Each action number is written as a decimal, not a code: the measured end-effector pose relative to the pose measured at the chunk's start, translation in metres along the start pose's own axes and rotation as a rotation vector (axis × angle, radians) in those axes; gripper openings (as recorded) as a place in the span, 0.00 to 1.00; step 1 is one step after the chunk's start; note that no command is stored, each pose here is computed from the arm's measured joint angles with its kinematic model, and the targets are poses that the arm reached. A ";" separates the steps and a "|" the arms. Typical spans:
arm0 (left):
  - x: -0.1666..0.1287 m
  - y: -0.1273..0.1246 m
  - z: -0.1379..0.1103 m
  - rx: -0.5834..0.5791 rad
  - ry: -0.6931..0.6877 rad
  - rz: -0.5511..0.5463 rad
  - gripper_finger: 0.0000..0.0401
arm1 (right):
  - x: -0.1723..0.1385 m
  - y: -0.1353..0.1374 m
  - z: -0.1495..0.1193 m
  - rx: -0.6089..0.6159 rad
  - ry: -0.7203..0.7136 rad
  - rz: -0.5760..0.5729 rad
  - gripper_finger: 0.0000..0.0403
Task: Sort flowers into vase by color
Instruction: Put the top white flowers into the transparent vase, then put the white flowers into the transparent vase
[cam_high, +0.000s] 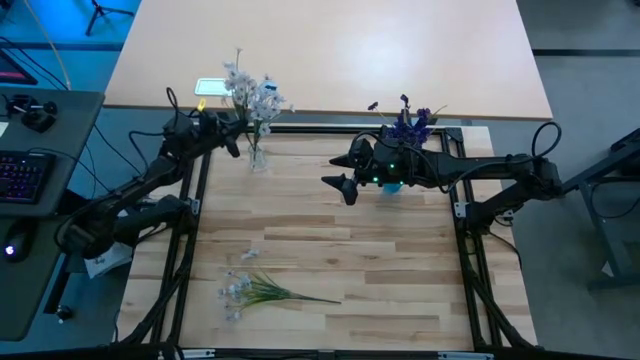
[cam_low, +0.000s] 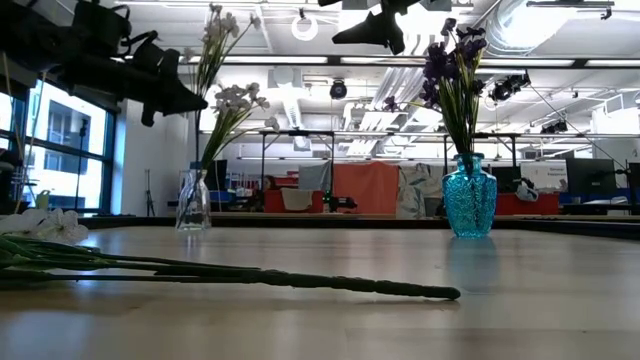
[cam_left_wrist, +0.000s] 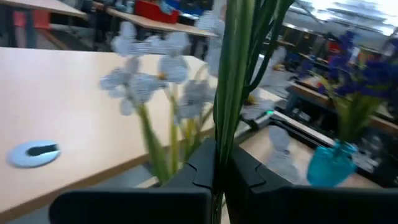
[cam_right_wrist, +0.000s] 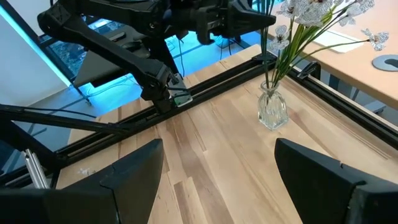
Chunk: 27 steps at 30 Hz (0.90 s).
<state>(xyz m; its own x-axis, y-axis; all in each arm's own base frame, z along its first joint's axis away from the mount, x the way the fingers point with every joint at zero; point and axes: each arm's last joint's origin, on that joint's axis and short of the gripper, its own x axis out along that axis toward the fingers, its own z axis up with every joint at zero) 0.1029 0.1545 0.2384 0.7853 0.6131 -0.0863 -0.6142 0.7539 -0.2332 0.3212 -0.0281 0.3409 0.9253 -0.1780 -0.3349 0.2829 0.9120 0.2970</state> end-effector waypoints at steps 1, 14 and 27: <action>0.000 -0.001 0.000 0.003 0.004 -0.009 0.02 | 0.000 0.000 0.000 0.000 0.000 0.000 0.75; 0.000 -0.001 -0.016 -0.032 0.149 0.027 0.22 | 0.000 0.000 0.000 0.000 0.000 0.000 0.76; -0.009 -0.004 -0.028 -0.079 0.307 -0.032 0.44 | 0.000 0.000 0.000 0.000 0.000 0.000 0.76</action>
<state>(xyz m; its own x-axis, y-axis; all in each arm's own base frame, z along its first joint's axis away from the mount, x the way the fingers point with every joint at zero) 0.1006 0.1396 0.2135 0.7984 0.4801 -0.3634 -0.5901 0.7439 -0.3136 0.3212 -0.0281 0.3409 0.9253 -0.1780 -0.3349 0.2829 0.9120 0.2970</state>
